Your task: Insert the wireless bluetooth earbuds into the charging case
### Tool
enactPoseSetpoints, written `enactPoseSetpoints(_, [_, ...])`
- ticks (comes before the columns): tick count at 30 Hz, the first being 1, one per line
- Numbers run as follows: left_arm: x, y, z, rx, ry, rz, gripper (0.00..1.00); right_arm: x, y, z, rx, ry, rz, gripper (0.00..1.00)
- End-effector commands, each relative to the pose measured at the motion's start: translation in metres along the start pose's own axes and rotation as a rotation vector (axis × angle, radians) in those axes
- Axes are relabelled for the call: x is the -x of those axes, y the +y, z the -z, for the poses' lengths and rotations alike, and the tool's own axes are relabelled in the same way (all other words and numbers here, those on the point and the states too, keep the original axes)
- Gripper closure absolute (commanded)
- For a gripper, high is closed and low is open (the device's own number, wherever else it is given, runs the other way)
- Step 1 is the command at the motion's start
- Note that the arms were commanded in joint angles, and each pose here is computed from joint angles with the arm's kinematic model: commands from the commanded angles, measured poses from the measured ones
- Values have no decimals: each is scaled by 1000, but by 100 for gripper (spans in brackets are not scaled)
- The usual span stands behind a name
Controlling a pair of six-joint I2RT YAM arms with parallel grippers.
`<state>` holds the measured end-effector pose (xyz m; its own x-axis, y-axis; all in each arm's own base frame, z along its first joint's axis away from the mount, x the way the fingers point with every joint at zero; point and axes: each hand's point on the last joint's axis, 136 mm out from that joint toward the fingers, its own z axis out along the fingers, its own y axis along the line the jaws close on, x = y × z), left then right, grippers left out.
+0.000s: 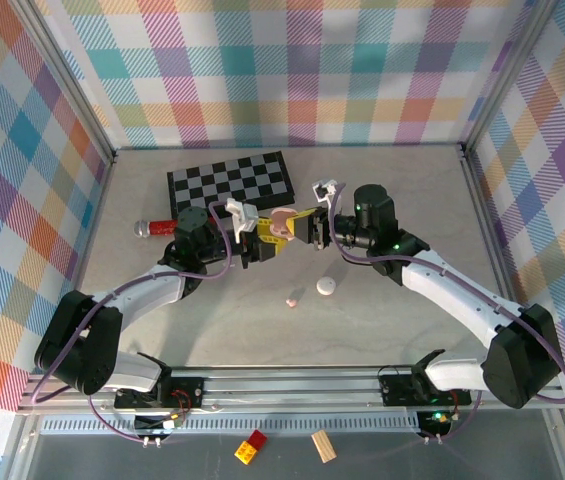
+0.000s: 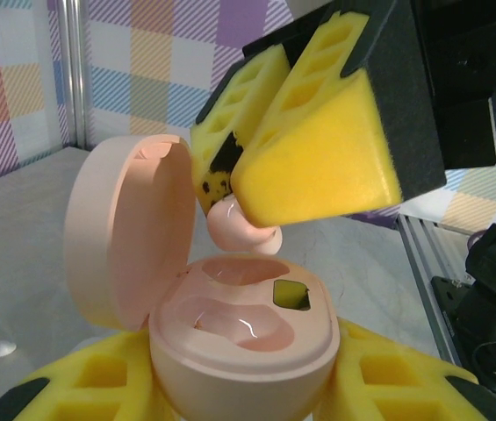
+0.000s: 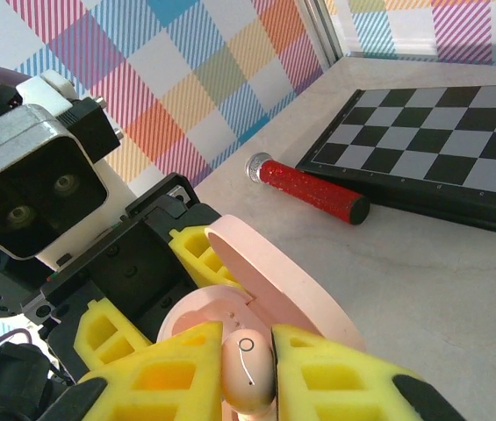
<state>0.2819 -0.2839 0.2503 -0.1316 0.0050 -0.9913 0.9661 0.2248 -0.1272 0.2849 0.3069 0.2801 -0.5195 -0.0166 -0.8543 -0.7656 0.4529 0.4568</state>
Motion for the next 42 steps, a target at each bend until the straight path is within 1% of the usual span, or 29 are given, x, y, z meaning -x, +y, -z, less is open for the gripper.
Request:
enactPoseSetpoints(1, [25,-10,-6,-55,-63,-67,66,6,5,-3,19,-19,31,83])
enactPoseSetpoints(11, [28,-6,-6,-35,-86,-67,66,2,3,-6,19,-7,18,83])
enactPoseSetpoints(14, [30,-6,-5,-35,-90,-71,66,0,0,-6,4,-4,17,81])
enactPoseSetpoints(15, [30,-6,-5,-34,-91,-72,66,0,0,-6,0,-6,19,80])
enactPoseSetpoints(19, [31,-7,-5,-33,-93,-76,66,4,-1,-2,-18,-24,20,65])
enactPoseSetpoints(25, [26,-2,-4,-12,-87,-66,66,15,8,12,-23,-80,63,56])
enactPoseSetpoints(29, [28,-1,-4,-12,-97,-69,66,16,11,22,-30,-101,66,50])
enactPoseSetpoints(34, [30,3,0,3,-101,-70,66,12,13,31,-37,-116,64,45])
enactPoseSetpoints(37, [31,9,6,20,-104,-58,66,6,10,40,-61,-135,54,44])
enactPoseSetpoints(42, [33,20,19,72,-117,-54,65,-17,-10,51,-131,-129,-50,44])
